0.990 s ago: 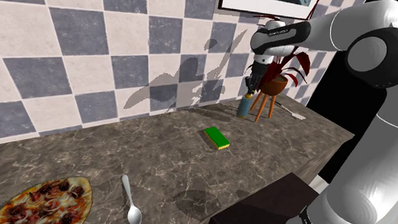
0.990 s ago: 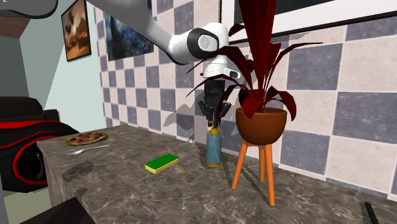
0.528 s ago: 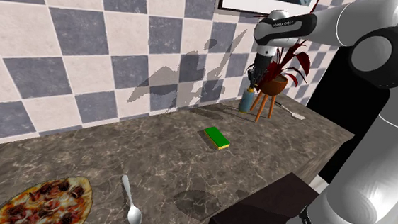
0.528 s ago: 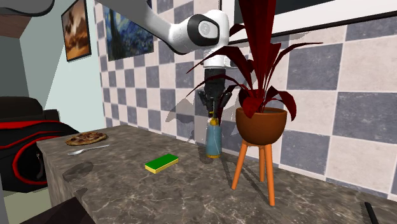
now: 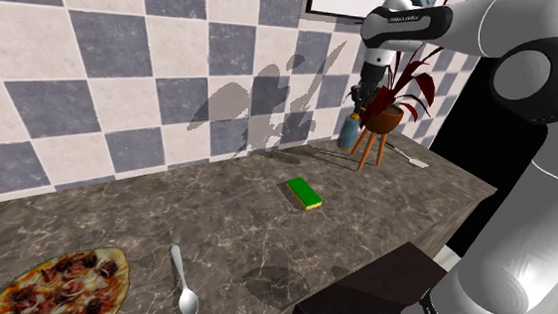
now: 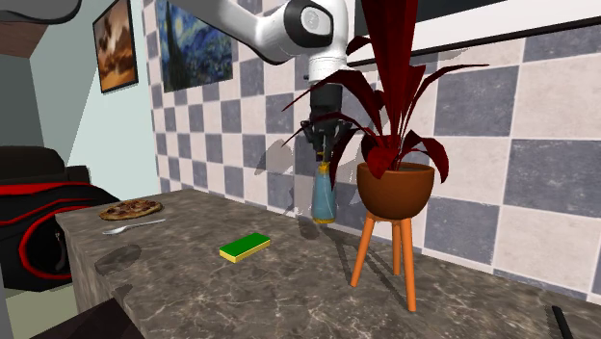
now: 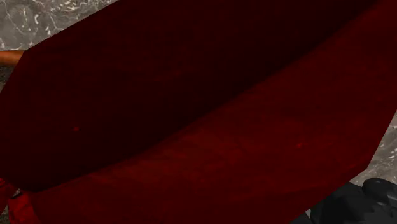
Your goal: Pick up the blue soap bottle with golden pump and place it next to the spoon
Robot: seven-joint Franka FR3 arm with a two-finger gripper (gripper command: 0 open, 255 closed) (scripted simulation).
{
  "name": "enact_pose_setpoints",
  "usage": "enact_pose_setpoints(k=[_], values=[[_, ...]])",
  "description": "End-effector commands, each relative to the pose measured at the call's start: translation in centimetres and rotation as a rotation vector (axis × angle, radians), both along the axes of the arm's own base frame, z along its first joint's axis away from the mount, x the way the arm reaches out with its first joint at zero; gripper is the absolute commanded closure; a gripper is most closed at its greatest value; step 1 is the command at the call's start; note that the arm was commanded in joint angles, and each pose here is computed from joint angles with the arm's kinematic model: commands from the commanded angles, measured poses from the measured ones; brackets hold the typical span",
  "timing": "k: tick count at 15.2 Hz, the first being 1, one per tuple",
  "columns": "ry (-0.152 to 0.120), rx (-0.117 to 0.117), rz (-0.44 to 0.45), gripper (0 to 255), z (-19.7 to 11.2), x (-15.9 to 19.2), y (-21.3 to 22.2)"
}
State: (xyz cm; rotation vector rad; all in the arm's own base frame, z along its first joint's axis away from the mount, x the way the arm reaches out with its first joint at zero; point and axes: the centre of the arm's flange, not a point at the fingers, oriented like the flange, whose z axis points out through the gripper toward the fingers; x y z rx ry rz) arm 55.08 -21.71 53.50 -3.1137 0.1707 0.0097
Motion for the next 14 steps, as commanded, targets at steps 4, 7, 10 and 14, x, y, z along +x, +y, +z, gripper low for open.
enact_pose_setpoints(k=[4,7,10,14], values=[[0.0,0.0,0.0,255,2.6,0.1,0.1],[0.0,0.0,0.0,255,4.2,0.1,0.1],[0.0,0.0,0.0,255,5.8,0.1,0.1],[0.0,0.0,0.0,255,7.9,0.1,0.1]])
